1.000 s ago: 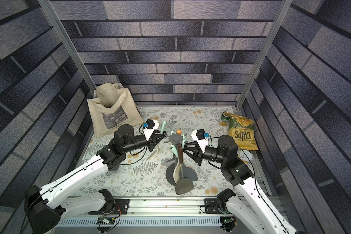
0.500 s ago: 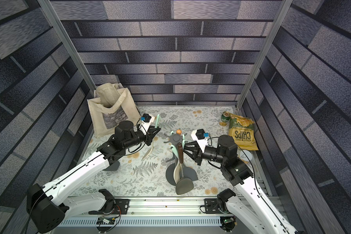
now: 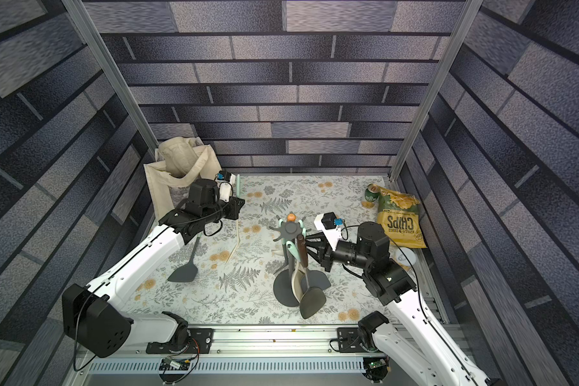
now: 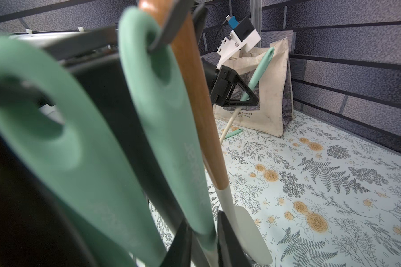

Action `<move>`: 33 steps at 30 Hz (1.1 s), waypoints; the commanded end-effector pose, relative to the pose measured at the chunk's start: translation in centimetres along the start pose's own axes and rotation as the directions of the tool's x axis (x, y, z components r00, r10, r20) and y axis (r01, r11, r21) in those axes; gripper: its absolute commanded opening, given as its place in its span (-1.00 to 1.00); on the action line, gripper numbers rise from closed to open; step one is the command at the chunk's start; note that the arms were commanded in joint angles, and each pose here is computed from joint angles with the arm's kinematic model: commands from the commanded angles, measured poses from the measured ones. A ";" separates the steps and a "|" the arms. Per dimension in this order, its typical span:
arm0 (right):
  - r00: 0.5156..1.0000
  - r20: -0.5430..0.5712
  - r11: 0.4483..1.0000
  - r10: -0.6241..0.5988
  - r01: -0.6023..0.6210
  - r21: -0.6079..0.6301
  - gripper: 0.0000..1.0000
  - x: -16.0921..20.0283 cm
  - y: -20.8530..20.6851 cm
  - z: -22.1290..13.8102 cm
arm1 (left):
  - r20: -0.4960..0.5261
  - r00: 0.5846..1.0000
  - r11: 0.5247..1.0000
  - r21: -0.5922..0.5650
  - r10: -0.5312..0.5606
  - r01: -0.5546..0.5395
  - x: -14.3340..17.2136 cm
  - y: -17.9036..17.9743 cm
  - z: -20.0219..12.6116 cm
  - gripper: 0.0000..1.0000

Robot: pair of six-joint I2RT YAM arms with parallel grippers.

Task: Take the spatula off the kitchen utensil rack
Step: Place the spatula at the center of the board.

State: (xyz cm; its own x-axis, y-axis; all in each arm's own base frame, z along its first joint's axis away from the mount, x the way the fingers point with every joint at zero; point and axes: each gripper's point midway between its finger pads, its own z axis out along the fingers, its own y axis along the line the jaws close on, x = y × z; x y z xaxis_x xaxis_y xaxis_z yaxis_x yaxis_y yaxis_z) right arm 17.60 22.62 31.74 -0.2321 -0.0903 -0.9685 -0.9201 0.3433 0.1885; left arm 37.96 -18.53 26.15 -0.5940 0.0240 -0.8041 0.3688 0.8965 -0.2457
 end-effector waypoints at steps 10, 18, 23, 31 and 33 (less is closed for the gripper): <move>1.000 -0.010 0.999 -0.009 0.009 0.032 -0.58 0.3 -0.2 -0.3 | -0.185 0.979 0.981 -0.188 -0.083 0.048 2.2 4.5 1.0 -1.00; 1.000 -0.008 0.999 -0.012 0.012 0.051 -0.59 0.3 0.0 -0.9 | -0.252 0.960 0.966 -0.252 -0.119 0.054 4.5 7.0 1.9 -0.97; 1.000 -0.010 0.998 -0.004 0.004 0.062 -0.60 0.4 0.1 -1.2 | -0.283 0.948 0.958 -0.281 -0.143 0.061 5.7 8.4 2.6 -0.96; 1.000 -0.013 0.997 -0.001 0.002 0.075 -0.61 0.5 0.1 -1.4 | -0.355 0.921 0.942 -0.335 -0.158 0.033 8.0 10.3 4.3 -0.96; 1.000 -0.015 0.997 0.001 0.000 0.078 -0.61 0.6 0.0 -1.4 | -0.375 0.913 0.936 -0.352 -0.158 0.018 8.6 10.8 4.6 -0.95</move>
State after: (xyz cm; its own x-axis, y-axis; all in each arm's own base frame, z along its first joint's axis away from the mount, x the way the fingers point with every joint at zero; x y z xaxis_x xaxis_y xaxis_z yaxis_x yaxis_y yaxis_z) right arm 17.12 21.37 31.52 -0.2383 -0.0974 -0.9663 -0.8960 0.4059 0.1801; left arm 40.38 -11.67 14.81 -0.8567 0.0268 -0.5152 0.0936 0.9902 -0.1041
